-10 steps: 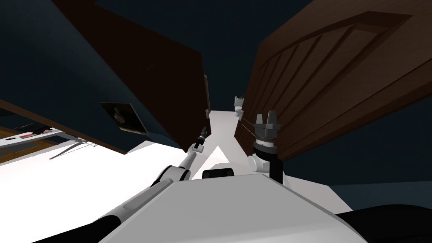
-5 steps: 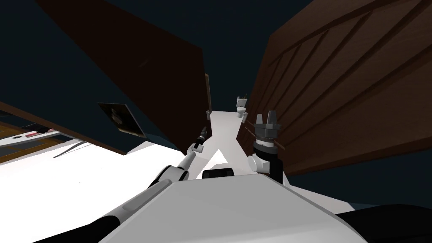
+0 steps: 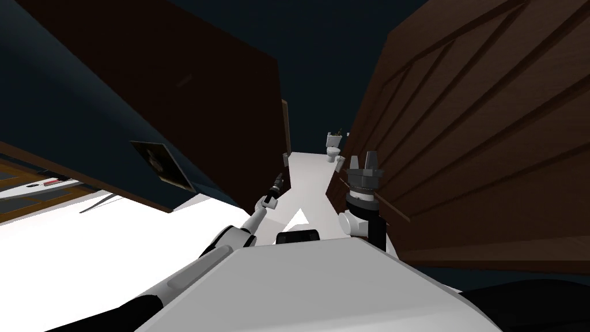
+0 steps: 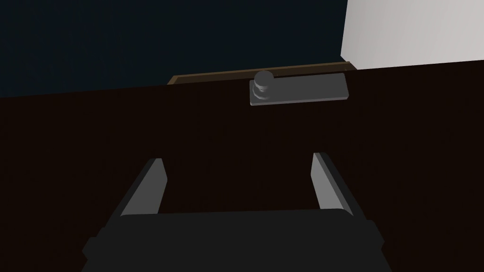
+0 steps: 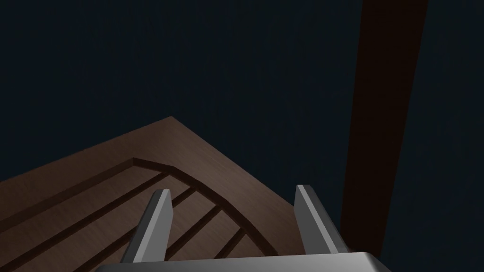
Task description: Push the door open
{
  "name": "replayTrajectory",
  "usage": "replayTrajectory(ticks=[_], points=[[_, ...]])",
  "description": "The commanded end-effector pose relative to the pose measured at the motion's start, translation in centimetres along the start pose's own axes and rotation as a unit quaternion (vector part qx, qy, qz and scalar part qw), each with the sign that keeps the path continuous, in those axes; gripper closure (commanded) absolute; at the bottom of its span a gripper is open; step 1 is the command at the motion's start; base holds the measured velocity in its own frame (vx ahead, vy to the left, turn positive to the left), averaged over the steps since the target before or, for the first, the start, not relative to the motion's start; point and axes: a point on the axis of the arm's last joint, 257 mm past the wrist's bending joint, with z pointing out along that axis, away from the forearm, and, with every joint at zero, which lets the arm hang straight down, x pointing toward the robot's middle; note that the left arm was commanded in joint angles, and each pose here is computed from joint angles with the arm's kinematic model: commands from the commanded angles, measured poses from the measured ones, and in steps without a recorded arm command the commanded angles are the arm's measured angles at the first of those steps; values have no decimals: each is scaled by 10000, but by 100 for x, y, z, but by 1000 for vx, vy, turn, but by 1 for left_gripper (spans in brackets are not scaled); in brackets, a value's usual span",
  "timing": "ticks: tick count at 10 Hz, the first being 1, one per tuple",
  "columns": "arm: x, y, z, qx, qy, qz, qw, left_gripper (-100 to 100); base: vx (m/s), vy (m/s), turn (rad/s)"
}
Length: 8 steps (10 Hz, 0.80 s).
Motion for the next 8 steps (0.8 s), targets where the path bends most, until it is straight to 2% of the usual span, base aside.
replayTrajectory(ticks=[1, 8], points=[[31, -9, -13, 10, 56, -2, 10000, -100, 183, -21, 67], [182, -8, -64, 16, 301, -36, 9995, -100, 192, -17, 65]])
